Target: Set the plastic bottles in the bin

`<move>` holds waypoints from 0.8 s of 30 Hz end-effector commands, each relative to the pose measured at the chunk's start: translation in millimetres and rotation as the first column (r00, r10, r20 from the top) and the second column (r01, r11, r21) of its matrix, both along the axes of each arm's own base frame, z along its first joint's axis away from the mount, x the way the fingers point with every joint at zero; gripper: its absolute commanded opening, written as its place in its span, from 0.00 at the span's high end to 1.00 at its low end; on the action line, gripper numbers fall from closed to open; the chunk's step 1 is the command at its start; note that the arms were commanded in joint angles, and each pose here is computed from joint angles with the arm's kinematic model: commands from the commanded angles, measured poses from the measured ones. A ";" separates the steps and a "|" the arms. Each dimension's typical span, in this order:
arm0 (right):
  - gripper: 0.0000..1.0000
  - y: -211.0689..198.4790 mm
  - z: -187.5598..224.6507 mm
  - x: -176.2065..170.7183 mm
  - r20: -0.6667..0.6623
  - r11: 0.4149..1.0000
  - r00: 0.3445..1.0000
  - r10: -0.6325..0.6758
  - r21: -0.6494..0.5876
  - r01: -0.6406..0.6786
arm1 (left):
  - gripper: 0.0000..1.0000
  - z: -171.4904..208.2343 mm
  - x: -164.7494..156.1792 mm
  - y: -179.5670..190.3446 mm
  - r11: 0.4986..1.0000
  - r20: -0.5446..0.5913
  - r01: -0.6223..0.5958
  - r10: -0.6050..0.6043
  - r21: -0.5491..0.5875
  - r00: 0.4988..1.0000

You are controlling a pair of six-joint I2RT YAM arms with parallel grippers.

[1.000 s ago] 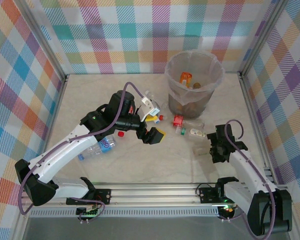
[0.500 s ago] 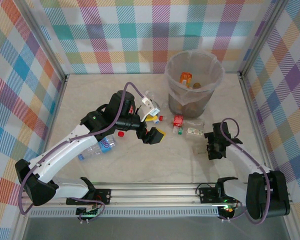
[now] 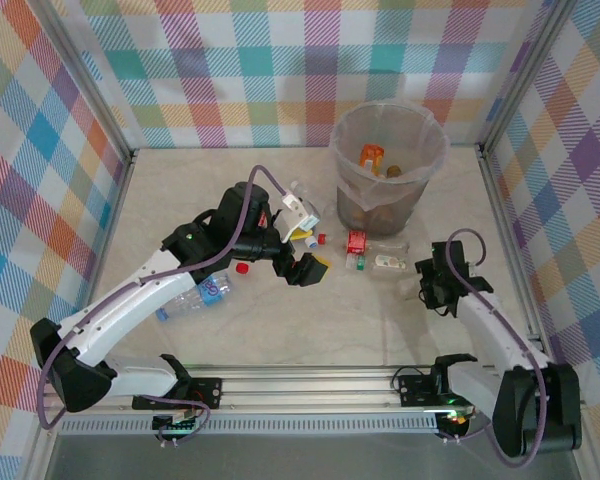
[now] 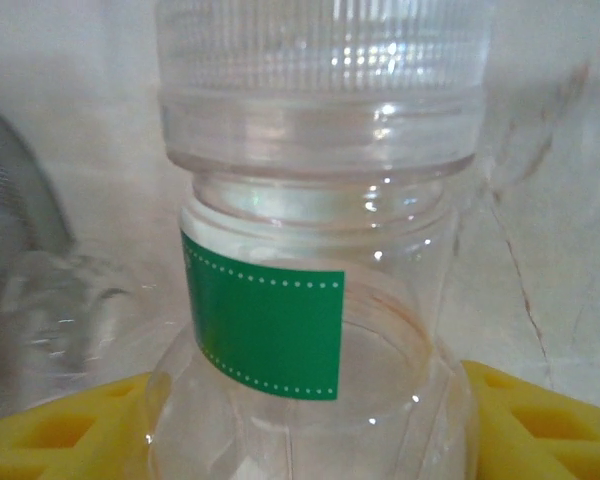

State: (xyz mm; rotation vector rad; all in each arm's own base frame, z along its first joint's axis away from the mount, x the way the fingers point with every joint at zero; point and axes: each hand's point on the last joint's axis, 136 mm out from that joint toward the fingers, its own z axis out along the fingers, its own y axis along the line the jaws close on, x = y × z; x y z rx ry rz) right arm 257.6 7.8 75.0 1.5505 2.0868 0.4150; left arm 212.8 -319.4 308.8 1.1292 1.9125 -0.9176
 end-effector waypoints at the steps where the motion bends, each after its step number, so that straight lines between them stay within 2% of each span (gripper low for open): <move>1: 0.42 -22.7 43.8 5.7 0.067 0.980 0.996 0.063 -0.195 -0.048 | 0.00 13.6 3.7 2.3 0.998 0.069 -0.036 0.039 -0.044 0.997; 8: 0.43 -27.6 129.1 25.7 0.218 0.885 0.935 0.279 -0.436 -0.163 | 0.00 26.0 10.5 12.6 0.985 0.136 -0.114 0.132 -0.132 0.982; 17: 0.45 -18.2 238.3 57.7 0.281 0.723 0.819 0.500 -0.656 -0.217 | 0.00 42.6 20.8 28.5 0.944 0.188 -0.218 0.267 -0.246 0.945; 24: 0.43 13.7 312.0 86.0 0.304 0.590 0.663 0.684 -0.766 -0.257 | 0.00 42.7 25.5 31.6 0.927 0.184 -0.253 0.309 -0.275 0.933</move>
